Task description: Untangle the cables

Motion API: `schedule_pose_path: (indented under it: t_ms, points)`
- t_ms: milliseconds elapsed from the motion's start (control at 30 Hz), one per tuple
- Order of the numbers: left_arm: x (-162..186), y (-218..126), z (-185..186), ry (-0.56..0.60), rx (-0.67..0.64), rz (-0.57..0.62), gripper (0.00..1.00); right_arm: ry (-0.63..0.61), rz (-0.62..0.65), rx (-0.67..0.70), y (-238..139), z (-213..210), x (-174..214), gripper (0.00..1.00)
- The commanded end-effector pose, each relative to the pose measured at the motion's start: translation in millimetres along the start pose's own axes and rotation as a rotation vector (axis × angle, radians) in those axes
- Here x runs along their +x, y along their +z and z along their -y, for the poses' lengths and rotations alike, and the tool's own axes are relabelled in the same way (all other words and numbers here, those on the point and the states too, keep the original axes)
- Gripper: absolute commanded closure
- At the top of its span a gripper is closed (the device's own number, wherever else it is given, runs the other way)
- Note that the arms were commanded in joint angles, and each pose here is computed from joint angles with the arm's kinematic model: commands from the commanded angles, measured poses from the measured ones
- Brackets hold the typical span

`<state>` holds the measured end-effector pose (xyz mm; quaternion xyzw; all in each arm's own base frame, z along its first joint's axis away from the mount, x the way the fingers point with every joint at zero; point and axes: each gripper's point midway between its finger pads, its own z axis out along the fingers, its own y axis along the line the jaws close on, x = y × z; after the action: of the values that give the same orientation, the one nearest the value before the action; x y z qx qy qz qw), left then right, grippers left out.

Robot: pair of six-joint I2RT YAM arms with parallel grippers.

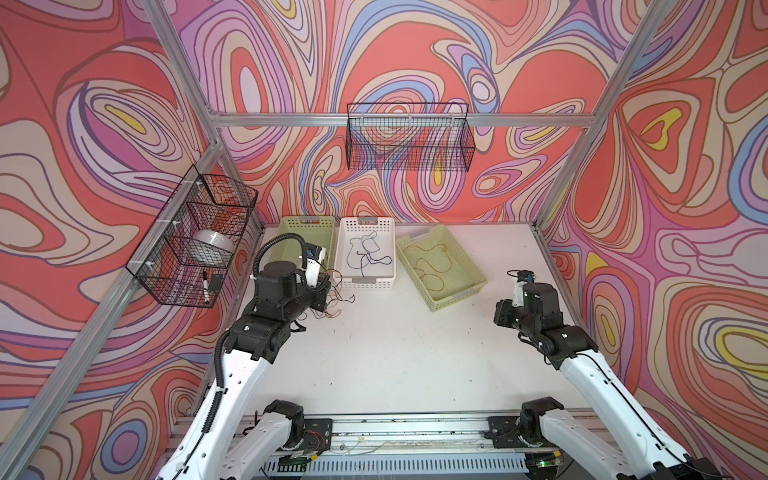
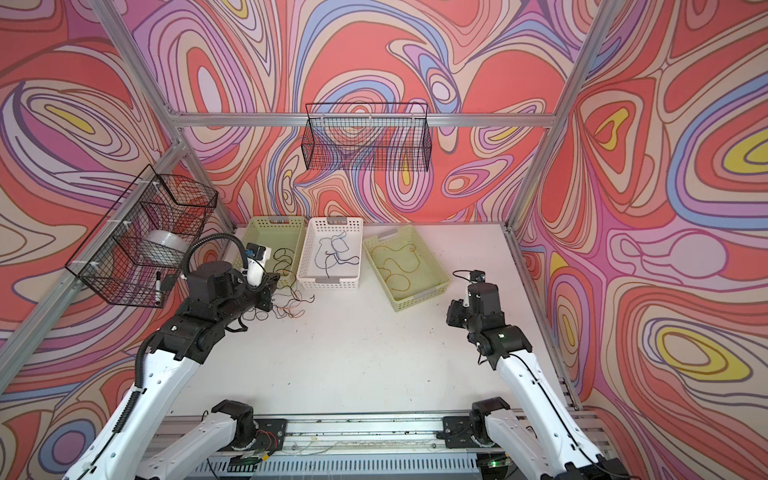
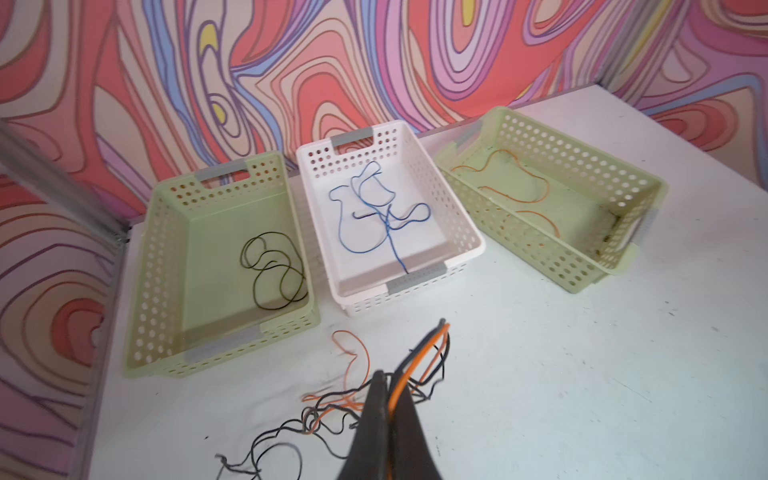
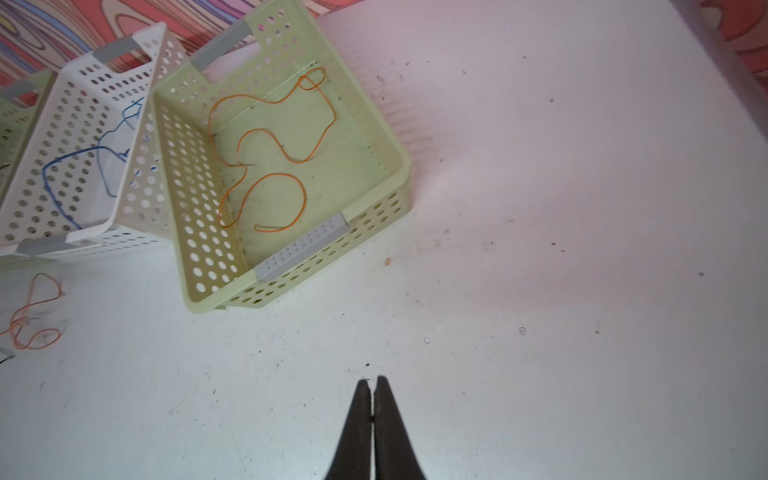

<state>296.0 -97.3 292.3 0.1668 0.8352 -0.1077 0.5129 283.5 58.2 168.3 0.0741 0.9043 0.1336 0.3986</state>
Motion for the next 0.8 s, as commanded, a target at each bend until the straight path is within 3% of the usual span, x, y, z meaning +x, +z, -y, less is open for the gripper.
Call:
schedule_pose_path:
  t_ms: [0,333,433,467,567,767]
  points:
    - [-2,-1,31,-0.009,0.184,-0.005,1.00,-0.034,0.017,-0.179,-3,-32,-7,1.00]
    - [34,18,60,-0.097,0.321,-0.060,1.00,-0.114,0.001,-0.409,-13,-77,-20,1.00]
    - [35,21,74,-0.075,0.354,-0.069,1.00,-0.137,0.007,-0.530,-12,-100,-18,0.83]
    - [36,23,79,-0.067,0.361,-0.076,1.00,-0.162,0.008,-0.552,-11,-110,-15,0.74]
    - [36,26,89,-0.047,0.380,-0.087,1.00,-0.281,0.019,-0.612,-11,-149,-4,0.60]
    - [28,29,102,-0.029,0.400,-0.078,1.00,-0.412,0.054,-0.795,-12,-226,16,0.47]
